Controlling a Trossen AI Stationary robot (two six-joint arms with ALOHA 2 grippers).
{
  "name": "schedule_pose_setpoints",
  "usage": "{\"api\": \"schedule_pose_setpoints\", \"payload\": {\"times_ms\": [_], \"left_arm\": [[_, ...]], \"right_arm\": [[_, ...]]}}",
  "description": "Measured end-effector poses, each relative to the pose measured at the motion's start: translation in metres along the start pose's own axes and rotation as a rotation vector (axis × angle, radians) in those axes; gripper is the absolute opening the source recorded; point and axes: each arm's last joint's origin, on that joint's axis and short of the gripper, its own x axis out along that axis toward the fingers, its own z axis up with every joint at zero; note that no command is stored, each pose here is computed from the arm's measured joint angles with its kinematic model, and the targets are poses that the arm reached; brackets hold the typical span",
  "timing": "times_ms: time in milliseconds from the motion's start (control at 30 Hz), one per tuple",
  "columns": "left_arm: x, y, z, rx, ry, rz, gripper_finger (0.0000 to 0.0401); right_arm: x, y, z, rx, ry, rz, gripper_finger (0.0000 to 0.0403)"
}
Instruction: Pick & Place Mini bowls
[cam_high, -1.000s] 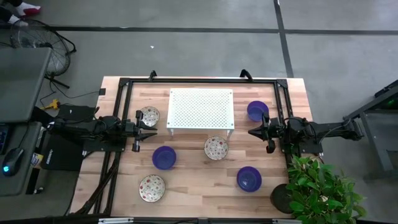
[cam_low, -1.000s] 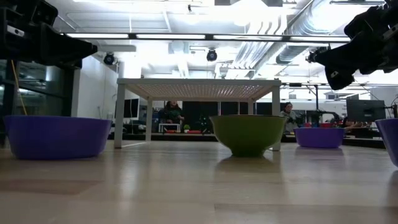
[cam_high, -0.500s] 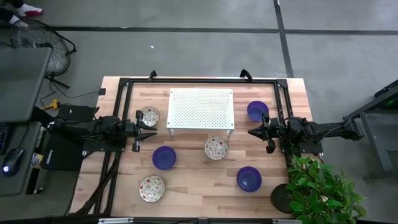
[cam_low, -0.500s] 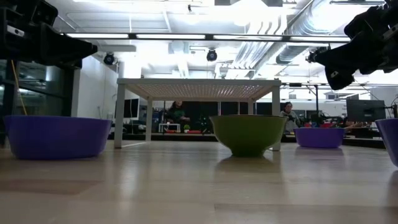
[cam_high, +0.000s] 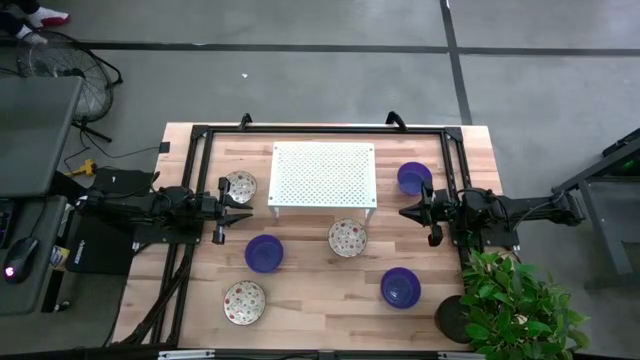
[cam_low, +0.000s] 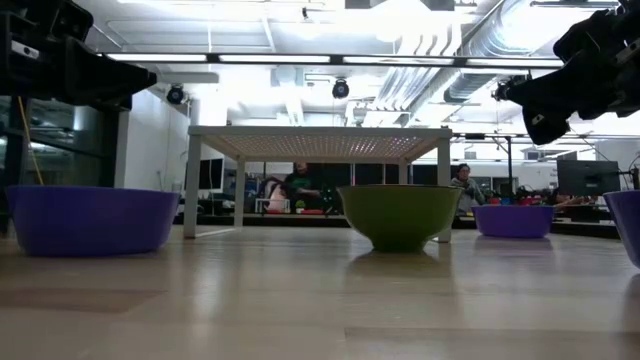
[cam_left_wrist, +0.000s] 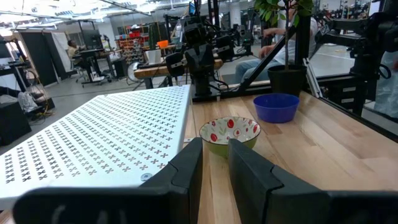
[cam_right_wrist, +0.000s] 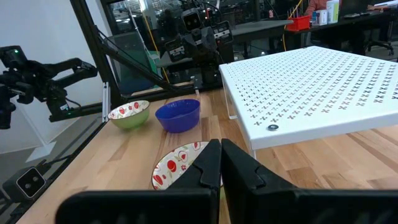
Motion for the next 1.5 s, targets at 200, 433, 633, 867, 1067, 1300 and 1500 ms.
{"api": "schedule_pose_setpoints", "payload": {"times_ms": [200, 433, 633, 867, 1067, 1300, 1500], "left_arm": [[0.000, 0.000, 0.000, 0.000, 0.000, 0.000, 0.0072], [0.000, 0.000, 0.000, 0.000, 0.000, 0.000, 0.0072], [0.000, 0.000, 0.000, 0.000, 0.000, 0.000, 0.0072], [0.000, 0.000, 0.000, 0.000, 0.000, 0.000, 0.0072], [0.000, 0.000, 0.000, 0.000, 0.000, 0.000, 0.0072], [0.000, 0.000, 0.000, 0.000, 0.000, 0.000, 0.0072], [0.000, 0.000, 0.000, 0.000, 0.000, 0.000, 0.0072]], "right_arm": [[0.000, 0.000, 0.000, 0.000, 0.000, 0.000, 0.0000], [0.000, 0.000, 0.000, 0.003, -0.001, 0.000, 0.0000], [0.000, 0.000, 0.000, 0.086, -0.002, 0.000, 0.0000], [-0.002, 0.000, 0.009, 0.030, 0.069, -0.089, 0.0000], [-0.007, 0.000, 0.026, 0.023, 0.223, -0.247, 0.0000], [0.002, 0.001, 0.048, 0.100, 0.285, -0.472, 0.0000], [0.019, 0.002, 0.068, 0.127, 0.357, -0.545, 0.0000]]}}
